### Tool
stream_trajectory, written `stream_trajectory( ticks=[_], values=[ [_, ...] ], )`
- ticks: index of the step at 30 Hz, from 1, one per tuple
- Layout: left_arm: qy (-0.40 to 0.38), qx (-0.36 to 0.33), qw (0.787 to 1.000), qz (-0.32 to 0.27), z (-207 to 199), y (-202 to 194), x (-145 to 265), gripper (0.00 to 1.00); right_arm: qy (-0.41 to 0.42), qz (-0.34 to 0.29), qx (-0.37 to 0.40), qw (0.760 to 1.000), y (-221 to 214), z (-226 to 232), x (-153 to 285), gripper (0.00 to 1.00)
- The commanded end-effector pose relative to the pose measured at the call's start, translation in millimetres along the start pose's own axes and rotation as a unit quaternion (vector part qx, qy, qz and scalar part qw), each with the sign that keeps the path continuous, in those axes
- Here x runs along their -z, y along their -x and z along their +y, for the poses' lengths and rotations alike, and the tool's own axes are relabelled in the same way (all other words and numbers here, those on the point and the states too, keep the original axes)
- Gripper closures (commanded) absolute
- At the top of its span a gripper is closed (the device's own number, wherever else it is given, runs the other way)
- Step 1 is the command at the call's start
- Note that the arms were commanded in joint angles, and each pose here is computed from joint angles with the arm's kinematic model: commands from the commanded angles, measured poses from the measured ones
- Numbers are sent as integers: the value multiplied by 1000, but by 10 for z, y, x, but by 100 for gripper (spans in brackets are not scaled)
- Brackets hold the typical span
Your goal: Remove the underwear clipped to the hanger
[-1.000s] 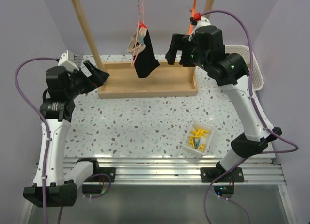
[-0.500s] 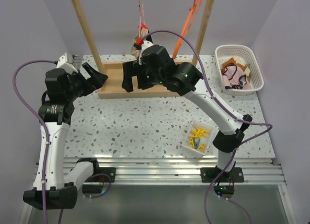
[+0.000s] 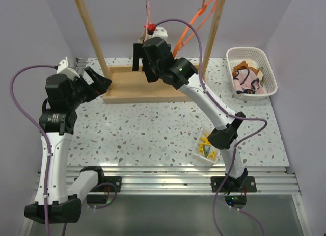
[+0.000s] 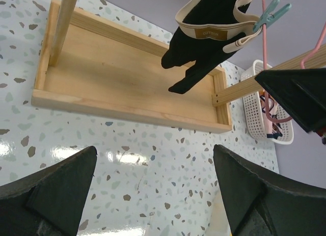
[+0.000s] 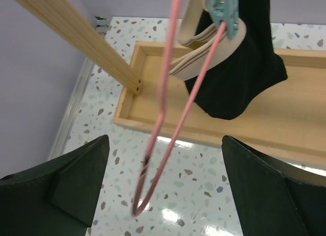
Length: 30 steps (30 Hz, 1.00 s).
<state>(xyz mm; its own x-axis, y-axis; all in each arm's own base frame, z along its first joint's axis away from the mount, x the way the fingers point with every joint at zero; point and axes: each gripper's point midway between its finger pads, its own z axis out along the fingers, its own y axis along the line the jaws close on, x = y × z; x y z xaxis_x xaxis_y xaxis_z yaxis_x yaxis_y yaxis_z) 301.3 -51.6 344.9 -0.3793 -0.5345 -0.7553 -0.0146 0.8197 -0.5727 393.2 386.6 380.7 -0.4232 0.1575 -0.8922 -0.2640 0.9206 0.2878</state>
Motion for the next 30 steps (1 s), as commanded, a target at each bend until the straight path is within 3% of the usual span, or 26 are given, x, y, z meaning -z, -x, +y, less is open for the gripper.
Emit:
stream_trajectory(
  ticks=[1, 7, 17, 20, 26, 30],
  values=[
    [11, -8, 1000, 1, 60, -50, 37, 0, -23, -35, -45, 998, 275, -266, -209, 7],
    [10, -6, 1000, 4, 70, -77, 25, 0, -26, -62, -34, 997, 506, -409, -105, 15],
    [6, -3, 1000, 8, 65, -77, -48, 0, 12, -20, 15, 1000, 495, -498, -18, 33],
    [6, -3, 1000, 8, 73, -84, -61, 0, 17, -4, 28, 999, 462, -532, 83, 32],
    [-4, 5, 1000, 14, 60, -116, -126, 0, 14, -1, 32, 999, 477, -586, 221, 10],
    [-9, 7, 1000, 15, 44, -109, -155, 0, 11, -3, 30, 999, 497, -587, 236, 9]
  ],
)
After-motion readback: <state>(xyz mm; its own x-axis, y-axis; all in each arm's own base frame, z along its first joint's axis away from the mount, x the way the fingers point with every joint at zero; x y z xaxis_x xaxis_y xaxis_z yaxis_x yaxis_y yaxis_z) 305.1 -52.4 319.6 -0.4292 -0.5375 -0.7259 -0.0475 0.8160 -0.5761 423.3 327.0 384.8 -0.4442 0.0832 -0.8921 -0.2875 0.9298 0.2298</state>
